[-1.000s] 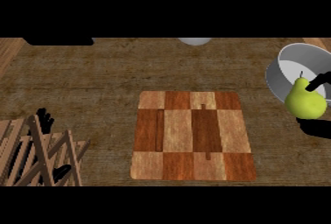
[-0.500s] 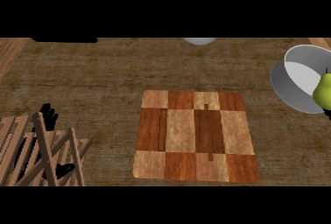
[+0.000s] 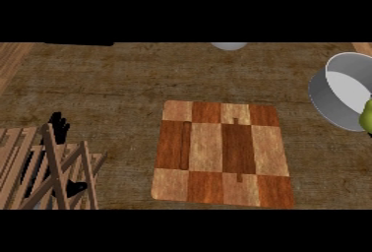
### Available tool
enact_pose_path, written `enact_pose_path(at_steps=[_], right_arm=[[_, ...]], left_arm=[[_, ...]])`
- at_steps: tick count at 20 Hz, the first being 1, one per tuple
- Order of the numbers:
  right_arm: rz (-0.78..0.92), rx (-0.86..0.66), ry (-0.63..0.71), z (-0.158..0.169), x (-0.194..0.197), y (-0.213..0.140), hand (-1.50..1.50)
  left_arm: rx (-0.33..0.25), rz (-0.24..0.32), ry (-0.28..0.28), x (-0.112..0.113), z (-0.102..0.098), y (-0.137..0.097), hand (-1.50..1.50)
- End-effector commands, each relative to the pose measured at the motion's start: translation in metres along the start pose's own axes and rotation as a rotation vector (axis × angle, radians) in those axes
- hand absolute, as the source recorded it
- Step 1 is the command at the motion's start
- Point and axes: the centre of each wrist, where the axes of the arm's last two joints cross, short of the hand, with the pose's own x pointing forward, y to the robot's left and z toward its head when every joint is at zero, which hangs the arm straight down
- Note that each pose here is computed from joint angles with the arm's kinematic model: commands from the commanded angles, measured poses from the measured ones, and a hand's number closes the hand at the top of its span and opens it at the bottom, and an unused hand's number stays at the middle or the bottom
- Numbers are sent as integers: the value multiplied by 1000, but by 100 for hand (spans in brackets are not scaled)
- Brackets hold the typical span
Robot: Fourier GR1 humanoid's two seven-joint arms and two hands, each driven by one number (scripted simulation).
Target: Pick the pear from the cutting board and place it in the pot
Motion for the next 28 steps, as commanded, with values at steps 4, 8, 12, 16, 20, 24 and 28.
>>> enact_pose_path(at_steps=[4,8,12,16,20,24,28], right_arm=[[-59,175,97,-9,-32,25,-150],[-292,71,-14,-18,-22,29,-150],[-624,-103,-83,-28,-20,18,-150],[-815,-157,-53,-30,-35,14,-150],[-908,-207,11,-21,-69,5,-150],[-929,-244,37,-13,-97,-13,-150],[-963,-304,-13,-1,-123,-31,-150]], left_arm=[[-129,130,-130,35,-13,-66,0],[-99,127,-128,32,-17,-73,0],[-92,126,-106,17,-12,-62,0],[-97,132,-121,29,-17,-65,0],[-93,117,-139,29,-13,-67,0],[-107,125,-131,30,-10,-65,0],[-98,132,-130,29,-17,-66,0]])
